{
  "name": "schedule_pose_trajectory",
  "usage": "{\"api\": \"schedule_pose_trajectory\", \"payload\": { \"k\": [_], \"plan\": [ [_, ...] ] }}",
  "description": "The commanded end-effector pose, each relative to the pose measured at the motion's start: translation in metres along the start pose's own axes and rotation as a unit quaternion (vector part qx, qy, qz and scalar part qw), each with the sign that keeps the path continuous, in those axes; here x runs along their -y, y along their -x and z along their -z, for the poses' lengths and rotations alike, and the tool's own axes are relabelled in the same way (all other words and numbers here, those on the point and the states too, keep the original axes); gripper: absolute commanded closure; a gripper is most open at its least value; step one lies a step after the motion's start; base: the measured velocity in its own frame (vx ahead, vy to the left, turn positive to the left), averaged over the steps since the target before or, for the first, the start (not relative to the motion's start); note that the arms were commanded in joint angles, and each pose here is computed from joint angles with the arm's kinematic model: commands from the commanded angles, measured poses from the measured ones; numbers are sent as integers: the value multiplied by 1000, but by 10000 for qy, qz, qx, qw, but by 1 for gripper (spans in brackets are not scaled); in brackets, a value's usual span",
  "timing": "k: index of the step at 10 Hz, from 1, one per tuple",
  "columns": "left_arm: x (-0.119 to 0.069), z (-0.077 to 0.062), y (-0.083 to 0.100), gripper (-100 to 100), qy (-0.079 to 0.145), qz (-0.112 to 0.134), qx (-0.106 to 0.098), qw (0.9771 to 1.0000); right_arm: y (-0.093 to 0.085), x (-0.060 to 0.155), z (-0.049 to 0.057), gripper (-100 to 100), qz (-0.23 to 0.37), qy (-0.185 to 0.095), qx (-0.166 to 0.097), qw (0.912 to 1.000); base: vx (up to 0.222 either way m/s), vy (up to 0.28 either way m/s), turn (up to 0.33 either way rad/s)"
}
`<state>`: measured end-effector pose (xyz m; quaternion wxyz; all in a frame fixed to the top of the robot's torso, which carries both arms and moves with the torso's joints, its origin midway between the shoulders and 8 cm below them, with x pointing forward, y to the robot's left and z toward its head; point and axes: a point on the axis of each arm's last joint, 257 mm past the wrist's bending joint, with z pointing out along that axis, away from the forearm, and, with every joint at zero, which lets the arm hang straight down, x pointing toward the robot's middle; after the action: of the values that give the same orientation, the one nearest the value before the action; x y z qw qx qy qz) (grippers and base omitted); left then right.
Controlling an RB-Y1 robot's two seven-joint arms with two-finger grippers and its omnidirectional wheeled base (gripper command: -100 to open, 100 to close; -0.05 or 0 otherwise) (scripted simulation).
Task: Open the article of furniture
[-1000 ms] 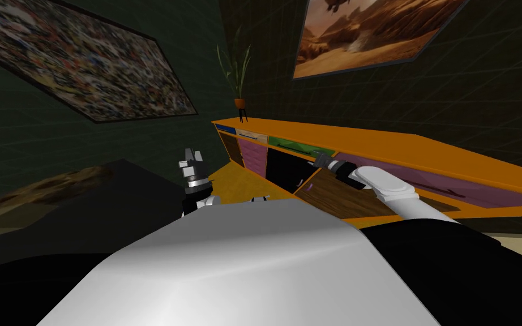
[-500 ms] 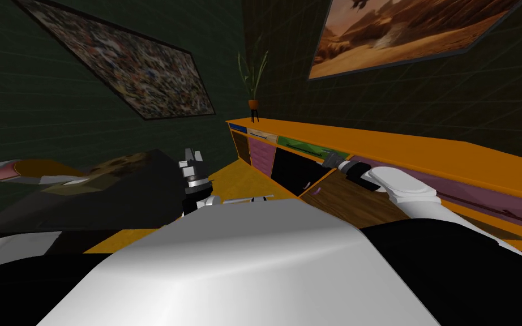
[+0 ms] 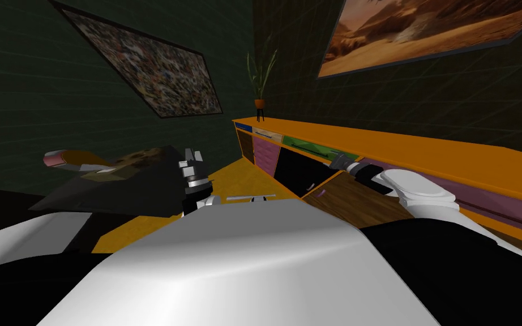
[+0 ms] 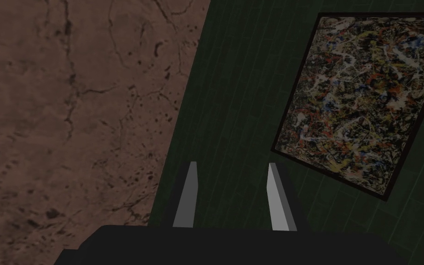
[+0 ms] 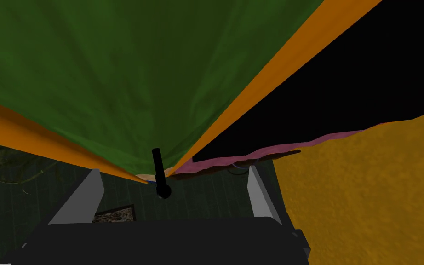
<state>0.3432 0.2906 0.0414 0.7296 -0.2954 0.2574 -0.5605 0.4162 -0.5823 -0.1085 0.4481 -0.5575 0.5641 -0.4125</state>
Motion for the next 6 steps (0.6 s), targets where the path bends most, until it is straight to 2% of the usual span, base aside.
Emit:
{"api": "schedule_pose_trajectory", "payload": {
  "k": [1, 2, 3, 4, 5, 6],
  "plan": [
    [0, 0, 0, 0, 0, 0, 0, 10000, -27, -1, 11, -100, -41, -32, -197, 9998, -37, 34, 379],
    [0, 0, 0, 0, -1, 2, -1, 10000, -36, -5, 13, -100, -89, 3, -283, 9996, -48, 30, 187],
    [0, 0, 0, 0, 0, 0, 0, 10000, -51, -1, 25, -100, -86, -60, -388, 9992, -60, 51, 236],
    [0, 0, 0, 0, -1, 1, 0, 10000, -62, -8, 29, -100, -157, -12, -504, 9986, -61, 48, 172],
    [0, 0, 0, 0, 0, 1, 0, 10000, -76, -4, 40, -100, -153, -79, -588, 9981, -78, 50, 296],
    [0, 0, 0, 0, -1, 1, 0, 10000, -84, -9, 44, -100, -206, -51, -675, 9975, -56, 43, 175]
  ]
}}
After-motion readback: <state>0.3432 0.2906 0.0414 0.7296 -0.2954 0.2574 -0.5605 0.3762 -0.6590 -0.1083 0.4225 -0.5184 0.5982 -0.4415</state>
